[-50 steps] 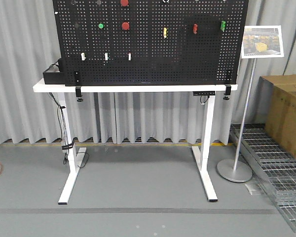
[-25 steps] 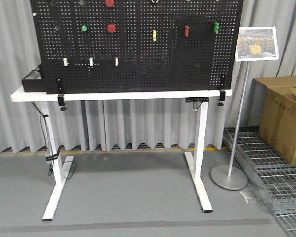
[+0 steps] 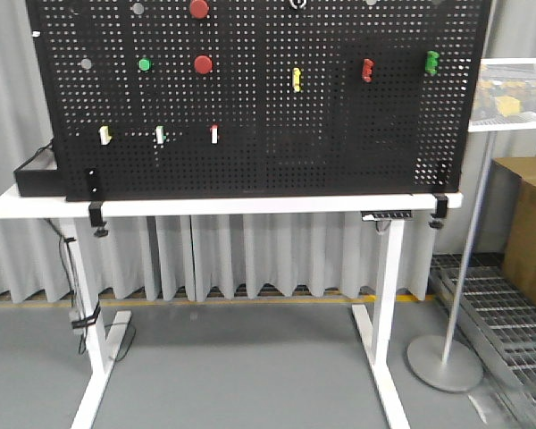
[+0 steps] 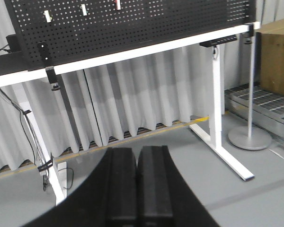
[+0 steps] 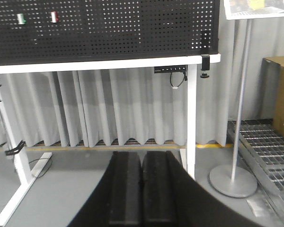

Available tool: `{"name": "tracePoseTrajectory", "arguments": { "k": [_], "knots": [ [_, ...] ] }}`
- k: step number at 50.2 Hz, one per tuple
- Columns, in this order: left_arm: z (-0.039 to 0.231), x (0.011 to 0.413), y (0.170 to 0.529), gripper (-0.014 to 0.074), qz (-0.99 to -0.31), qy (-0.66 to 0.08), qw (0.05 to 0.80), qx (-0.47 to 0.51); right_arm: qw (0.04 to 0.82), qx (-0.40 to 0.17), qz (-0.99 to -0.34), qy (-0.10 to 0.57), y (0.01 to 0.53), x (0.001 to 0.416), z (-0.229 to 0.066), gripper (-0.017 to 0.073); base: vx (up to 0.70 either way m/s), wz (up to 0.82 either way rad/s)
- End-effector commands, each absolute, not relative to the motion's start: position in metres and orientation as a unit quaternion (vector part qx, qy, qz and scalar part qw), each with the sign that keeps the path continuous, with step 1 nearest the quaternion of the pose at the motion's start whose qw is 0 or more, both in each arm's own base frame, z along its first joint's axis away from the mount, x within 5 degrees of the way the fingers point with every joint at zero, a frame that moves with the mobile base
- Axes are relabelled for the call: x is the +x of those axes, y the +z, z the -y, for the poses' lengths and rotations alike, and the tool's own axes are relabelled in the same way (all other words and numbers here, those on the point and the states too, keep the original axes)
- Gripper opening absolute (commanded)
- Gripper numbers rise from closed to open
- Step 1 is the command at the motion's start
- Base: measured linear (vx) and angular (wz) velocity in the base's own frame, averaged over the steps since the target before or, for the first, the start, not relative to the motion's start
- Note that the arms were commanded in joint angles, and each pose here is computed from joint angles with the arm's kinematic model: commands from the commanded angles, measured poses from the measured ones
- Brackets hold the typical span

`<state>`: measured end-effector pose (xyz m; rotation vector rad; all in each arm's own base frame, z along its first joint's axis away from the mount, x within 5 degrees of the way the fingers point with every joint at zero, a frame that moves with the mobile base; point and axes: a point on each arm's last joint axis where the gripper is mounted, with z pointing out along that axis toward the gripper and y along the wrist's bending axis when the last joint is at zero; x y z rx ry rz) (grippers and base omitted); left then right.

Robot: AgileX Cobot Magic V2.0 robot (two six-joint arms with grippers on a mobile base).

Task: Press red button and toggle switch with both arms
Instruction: 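Drive the base forward toward the black pegboard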

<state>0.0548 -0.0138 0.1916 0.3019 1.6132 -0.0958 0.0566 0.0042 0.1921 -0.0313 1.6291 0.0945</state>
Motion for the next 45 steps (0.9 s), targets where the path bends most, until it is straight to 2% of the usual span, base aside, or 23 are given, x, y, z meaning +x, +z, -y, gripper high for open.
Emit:
{"name": "tracePoseTrajectory", "arguments": {
  "k": [1, 45],
  "knots": [
    [0.0141, 0.0551, 0.1885, 0.0002, -0.697, -0.048, 0.704, 0.128, 0.718, -0.022, -0.695, 0.038, 0.197, 0.056, -0.0046, -0.0003, 0.49, 0.0],
    [0.0141, 0.0551, 0.1885, 0.0002, -0.697, -0.048, 0.704, 0.128, 0.718, -0.022, -0.695, 0.038, 0.197, 0.056, -0.0046, -0.0003, 0.46, 0.04]
  ]
}}
